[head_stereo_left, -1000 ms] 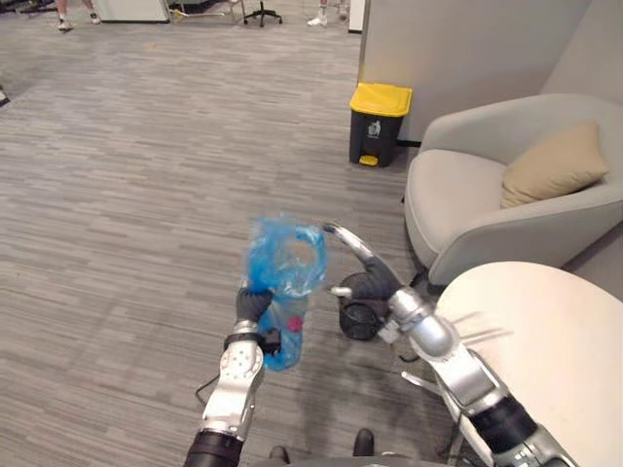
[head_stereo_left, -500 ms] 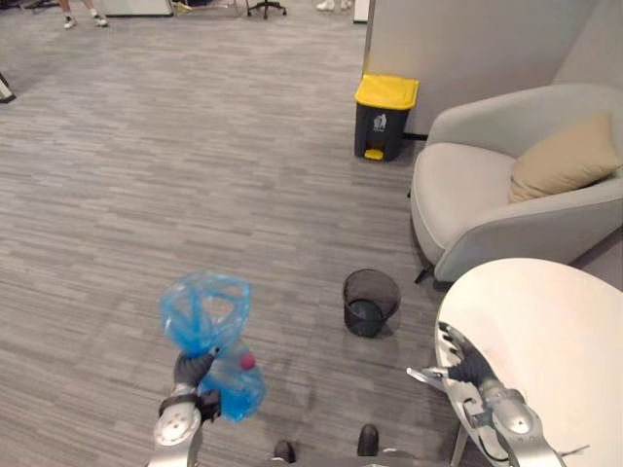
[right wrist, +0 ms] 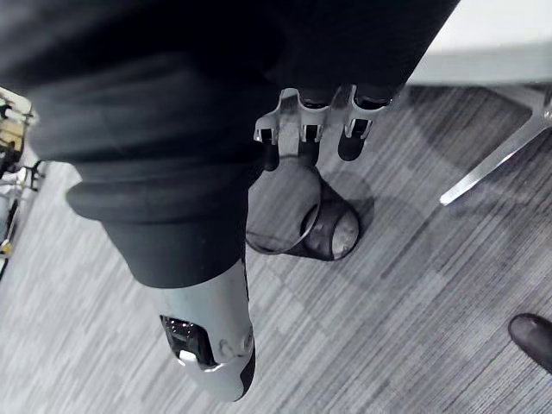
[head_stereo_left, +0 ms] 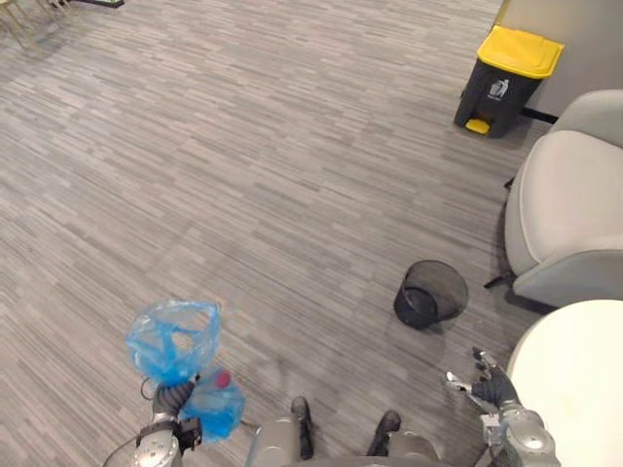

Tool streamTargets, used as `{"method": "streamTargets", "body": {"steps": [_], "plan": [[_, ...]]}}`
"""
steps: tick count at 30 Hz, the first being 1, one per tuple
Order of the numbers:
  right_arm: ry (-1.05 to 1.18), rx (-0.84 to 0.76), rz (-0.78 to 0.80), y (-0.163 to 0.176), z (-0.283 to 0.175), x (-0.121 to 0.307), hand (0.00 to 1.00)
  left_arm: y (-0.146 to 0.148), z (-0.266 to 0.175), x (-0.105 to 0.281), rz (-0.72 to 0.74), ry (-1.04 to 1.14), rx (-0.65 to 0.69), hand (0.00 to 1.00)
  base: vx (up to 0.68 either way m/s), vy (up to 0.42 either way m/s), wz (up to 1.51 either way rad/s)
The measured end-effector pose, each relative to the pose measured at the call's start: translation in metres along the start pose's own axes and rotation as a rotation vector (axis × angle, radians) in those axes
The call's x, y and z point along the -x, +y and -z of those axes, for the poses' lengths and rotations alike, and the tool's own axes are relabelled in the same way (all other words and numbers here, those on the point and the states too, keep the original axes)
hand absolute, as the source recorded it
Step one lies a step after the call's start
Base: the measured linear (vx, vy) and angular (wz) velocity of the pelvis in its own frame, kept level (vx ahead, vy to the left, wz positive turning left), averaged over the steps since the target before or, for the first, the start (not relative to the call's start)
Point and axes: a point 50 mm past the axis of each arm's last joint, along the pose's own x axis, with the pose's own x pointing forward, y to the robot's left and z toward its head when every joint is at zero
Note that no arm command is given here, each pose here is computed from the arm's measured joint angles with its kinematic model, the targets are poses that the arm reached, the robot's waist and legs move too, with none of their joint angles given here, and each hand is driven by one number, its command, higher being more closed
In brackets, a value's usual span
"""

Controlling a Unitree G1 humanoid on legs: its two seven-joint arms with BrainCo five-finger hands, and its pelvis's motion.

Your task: Gather rubbish on tea table into small bin, then transfer packed bag to large trash can.

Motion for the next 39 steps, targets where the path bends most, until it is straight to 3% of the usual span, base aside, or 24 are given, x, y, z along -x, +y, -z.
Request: {"method": "streamTargets", "body": {"steps": [5, 11, 20, 23, 27, 39], "plan": [[-0.001, -0.038, 0.005, 0.01, 0.0, 0.0, 0.0, 0.008, -0.016, -0.007, -0.022, -0.056, -0.034, 1.0, 0.31, 0.006, 0.43], [0.042, -0.038, 0.032, 0.003, 0.014, 0.01, 0.0, -0.015, -0.033, -0.02, 0.028, -0.109, -0.004, 1.0, 0.51, -0.154, 0.57], [-0.156, -0.043, 0.023, 0.007, -0.031, 0.005, 0.0, -0.039, -0.052, -0.018, 0.125, -0.191, 0.028, 1.0, 0.71, -0.166, -0.16], [-0.17, -0.055, 0.03, 0.01, -0.042, -0.007, 0.0, -0.04, -0.052, -0.018, 0.131, -0.199, 0.028, 1.0, 0.67, 0.138, -1.03], [-0.055, -0.083, -0.005, 0.027, -0.018, -0.01, 0.0, -0.026, -0.039, -0.016, 0.092, -0.144, 0.006, 1.0, 0.62, 0.246, -1.12], [-0.059, 0.0, -0.018, 0.026, -0.024, -0.016, 0.0, -0.014, -0.042, -0.019, 0.047, -0.147, -0.019, 1.0, 0.54, 0.041, -0.66]]}}
